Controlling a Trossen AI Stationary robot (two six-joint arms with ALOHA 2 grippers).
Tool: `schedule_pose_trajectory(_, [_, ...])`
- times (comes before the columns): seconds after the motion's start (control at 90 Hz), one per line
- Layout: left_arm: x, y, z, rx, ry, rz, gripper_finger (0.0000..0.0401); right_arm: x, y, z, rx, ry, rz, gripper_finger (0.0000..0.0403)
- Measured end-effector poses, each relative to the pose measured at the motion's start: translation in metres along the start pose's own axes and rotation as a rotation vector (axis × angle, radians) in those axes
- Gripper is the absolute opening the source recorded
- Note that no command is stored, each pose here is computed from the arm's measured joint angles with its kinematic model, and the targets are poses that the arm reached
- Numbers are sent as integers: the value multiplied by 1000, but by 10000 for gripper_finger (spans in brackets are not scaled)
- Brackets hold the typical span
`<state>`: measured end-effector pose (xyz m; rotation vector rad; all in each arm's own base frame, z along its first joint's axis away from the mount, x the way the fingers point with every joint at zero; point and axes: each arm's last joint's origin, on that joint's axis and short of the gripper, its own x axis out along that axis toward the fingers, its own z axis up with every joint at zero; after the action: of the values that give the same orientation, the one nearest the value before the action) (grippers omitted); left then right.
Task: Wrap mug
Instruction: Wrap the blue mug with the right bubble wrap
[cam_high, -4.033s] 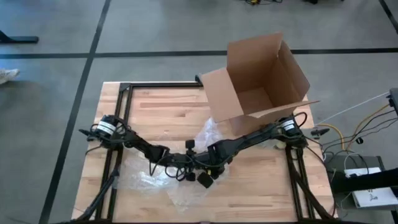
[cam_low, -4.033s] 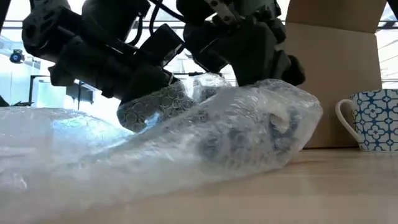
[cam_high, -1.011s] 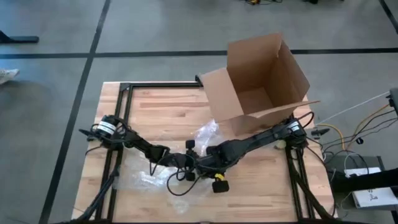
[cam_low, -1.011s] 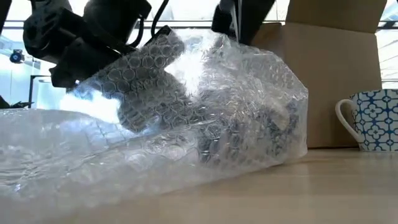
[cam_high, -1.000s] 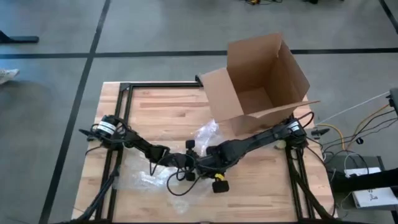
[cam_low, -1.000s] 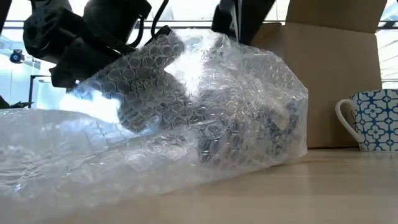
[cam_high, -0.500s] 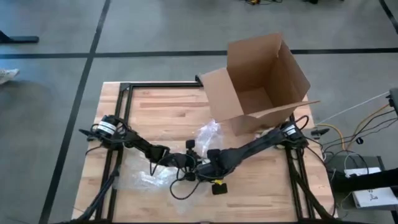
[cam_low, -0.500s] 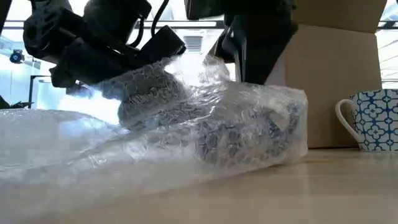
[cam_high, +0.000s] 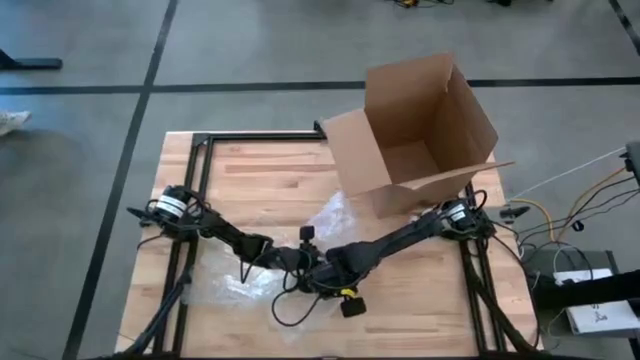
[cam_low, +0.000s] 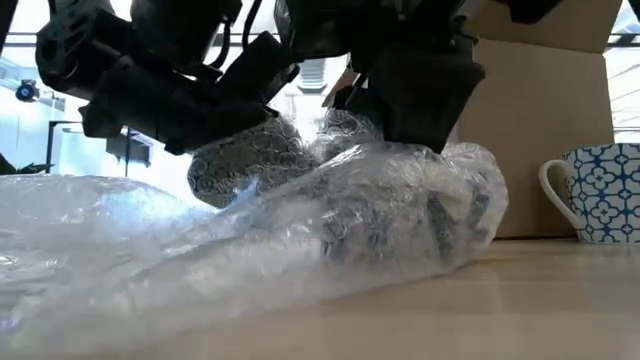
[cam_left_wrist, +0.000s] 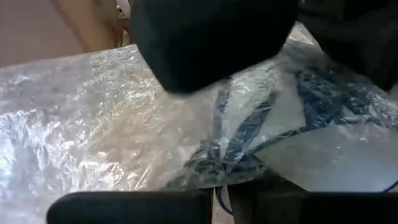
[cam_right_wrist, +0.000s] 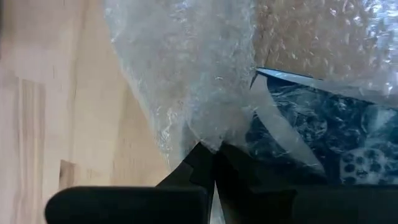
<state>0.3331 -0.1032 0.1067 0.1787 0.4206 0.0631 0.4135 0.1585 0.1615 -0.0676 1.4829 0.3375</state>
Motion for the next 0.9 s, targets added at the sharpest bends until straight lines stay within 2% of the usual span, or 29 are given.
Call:
schedule_pose_trajectory(0.122, [0, 0, -1, -14, 6, 0, 5, -16, 3, -1, -11, -27, -28, 0])
schedule_pose_trajectory(0.411, [0, 1, -1, -10, 7, 1, 5, -51, 10, -7, -21, -89, -14, 0])
schedule_pose_trajectory(0.533, [0, 1, -1, -9, 7, 1, 5, -67, 10, -9, 6, -136, -97, 0])
schedule_pose_trajectory(0.611, [0, 1, -1, -6, 6, 2, 5, -68, 8, -9, 19, -143, -157, 0])
schedule_pose_trajectory(0.678, [0, 1, -1, -6, 7, 2, 5, -64, 7, -9, 30, -143, -158, 0])
schedule_pose_trajectory(0.9, [0, 1, -1, -4, 5, 2, 5, -29, 9, -1, 27, -166, -34, 0])
